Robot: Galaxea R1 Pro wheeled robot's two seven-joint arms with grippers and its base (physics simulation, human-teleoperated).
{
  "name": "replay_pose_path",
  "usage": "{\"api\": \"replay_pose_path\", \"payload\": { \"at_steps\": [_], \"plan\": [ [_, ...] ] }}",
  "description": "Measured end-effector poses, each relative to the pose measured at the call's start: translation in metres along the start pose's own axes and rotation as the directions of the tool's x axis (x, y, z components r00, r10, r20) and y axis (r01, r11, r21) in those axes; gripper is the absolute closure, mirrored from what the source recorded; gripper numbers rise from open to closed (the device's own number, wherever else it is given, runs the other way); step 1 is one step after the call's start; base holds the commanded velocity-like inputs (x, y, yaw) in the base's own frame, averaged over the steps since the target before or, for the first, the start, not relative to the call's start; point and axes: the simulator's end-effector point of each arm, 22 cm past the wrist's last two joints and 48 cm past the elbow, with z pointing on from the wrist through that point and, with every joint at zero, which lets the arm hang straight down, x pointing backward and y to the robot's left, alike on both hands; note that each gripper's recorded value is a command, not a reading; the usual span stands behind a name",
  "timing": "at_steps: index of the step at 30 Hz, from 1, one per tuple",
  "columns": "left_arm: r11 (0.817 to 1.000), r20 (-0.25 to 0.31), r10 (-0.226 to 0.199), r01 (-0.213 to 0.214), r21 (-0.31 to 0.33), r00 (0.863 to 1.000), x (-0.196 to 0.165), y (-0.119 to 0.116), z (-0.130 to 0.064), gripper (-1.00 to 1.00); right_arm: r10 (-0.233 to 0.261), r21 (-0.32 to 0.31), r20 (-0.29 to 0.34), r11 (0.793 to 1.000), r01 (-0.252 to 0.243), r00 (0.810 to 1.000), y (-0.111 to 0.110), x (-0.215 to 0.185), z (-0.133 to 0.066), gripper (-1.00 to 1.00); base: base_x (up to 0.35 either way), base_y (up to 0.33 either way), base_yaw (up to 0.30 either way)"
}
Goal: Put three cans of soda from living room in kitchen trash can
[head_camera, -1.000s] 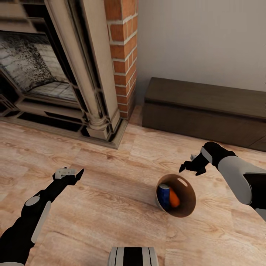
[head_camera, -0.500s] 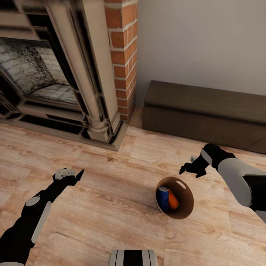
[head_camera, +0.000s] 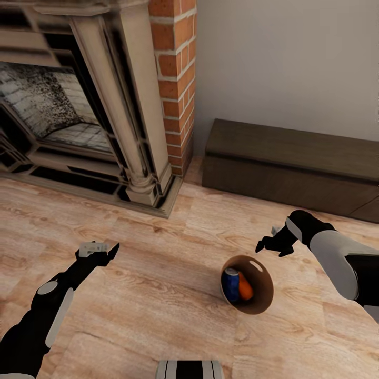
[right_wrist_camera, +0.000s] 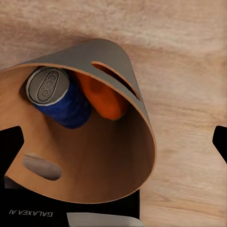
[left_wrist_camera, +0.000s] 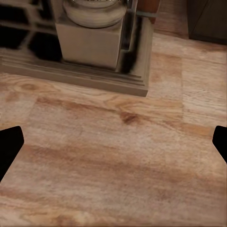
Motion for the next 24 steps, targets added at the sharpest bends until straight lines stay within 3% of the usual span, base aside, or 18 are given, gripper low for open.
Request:
{"api": "replay_pose_path", "payload": {
  "at_steps": [11, 24],
  "plan": [
    [1.000, -0.012, -0.003, 0.002, -0.004, 1.000, -0.016, 0.000, -0.009, -1.00, -0.010, 0.012, 0.003, 1.000, 0.010, 1.000, -0.007, 0.017, -0.002, -1.00, 0.000, 0.000, 0.000],
    [0.999, -0.078, -0.025, 0.022, -0.044, 0.997, -0.008, 0.011, -0.020, -1.00, -0.028, 0.019, 0.014, 0.999, 0.028, 1.000, -0.013, 0.038, -0.002, -1.00, 0.000, 0.000, 0.000]
  ]
}}
